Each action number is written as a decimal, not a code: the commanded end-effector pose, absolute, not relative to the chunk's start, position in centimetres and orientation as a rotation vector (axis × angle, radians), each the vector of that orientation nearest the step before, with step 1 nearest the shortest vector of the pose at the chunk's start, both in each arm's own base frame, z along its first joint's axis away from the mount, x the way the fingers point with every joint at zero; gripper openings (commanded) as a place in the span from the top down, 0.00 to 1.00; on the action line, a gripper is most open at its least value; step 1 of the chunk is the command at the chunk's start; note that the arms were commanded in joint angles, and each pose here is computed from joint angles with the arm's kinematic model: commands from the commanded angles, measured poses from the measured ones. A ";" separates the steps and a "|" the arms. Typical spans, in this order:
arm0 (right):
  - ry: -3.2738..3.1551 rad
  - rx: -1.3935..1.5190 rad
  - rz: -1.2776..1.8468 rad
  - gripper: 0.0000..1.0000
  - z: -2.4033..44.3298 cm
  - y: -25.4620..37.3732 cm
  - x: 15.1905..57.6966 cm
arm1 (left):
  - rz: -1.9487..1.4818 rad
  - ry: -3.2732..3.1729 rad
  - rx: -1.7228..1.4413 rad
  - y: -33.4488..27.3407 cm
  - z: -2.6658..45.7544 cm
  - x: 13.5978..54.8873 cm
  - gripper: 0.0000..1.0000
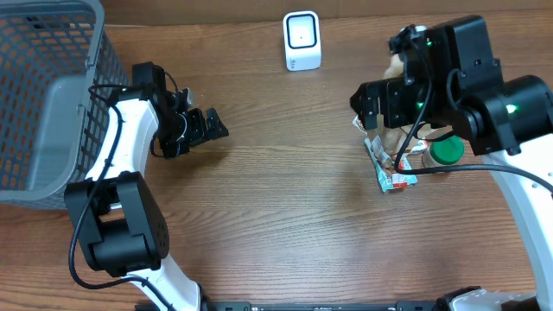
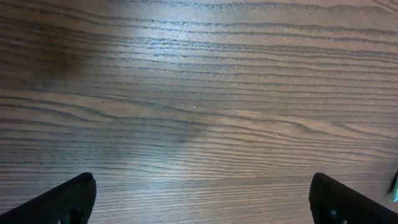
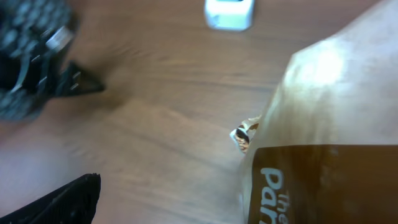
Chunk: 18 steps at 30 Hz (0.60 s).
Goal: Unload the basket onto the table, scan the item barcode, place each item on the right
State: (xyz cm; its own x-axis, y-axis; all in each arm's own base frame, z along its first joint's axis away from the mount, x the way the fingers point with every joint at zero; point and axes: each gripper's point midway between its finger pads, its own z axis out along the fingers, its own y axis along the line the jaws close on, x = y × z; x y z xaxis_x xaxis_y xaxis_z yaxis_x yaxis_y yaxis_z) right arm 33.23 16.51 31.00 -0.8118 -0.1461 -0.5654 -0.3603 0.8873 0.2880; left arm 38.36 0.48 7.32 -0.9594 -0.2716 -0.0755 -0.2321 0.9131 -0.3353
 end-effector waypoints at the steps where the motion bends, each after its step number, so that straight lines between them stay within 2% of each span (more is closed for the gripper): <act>1: 2.490 -0.443 0.655 0.00 31.6 17.8 32.1 | -0.485 2.930 -0.349 0.4 8.2 38.5 0.00; 6: 2.473 -0.411 0.737 0.00 32.2 18.0 32.2 | -0.422 2.838 -0.317 1.5 8.7 40.8 0.00; 14: 2.500 -0.388 0.730 0.00 31.8 17.2 32.1 | -0.337 2.847 -0.319 2.5 8.4 40.8 0.00; 18: 2.490 -0.395 0.747 0.00 32.0 17.4 32.1 | -0.433 2.809 -0.393 1.6 8.8 41.4 0.00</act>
